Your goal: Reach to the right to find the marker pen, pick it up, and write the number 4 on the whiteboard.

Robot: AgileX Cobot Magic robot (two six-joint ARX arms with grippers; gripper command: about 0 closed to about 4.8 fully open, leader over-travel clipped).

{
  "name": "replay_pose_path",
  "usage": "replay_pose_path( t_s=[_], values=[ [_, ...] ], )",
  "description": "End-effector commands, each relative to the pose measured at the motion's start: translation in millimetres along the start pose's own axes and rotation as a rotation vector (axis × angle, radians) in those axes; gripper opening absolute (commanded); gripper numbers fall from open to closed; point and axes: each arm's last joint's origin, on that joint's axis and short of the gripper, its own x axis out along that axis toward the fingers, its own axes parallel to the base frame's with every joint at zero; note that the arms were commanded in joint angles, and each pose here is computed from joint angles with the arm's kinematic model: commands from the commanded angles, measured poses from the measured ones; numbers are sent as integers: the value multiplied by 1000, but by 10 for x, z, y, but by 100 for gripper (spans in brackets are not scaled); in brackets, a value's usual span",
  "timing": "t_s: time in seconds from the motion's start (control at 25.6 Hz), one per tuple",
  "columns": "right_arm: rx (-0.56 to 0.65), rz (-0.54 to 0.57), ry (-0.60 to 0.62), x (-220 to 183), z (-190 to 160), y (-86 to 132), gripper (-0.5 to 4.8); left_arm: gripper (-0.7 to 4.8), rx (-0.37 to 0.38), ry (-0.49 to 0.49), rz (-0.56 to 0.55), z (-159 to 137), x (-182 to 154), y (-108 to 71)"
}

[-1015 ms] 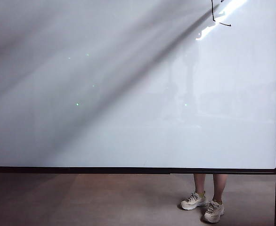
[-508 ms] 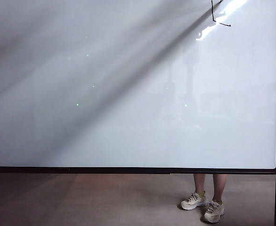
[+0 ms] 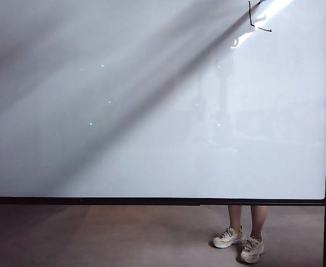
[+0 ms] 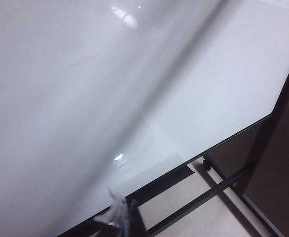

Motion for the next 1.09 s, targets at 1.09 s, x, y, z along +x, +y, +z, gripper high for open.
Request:
replay_pose_path(
  t_s=[1.09],
  values=[
    [2,38,190,226,-318,48,-6,-5,2,-13,2,20,-20,8]
  ],
)
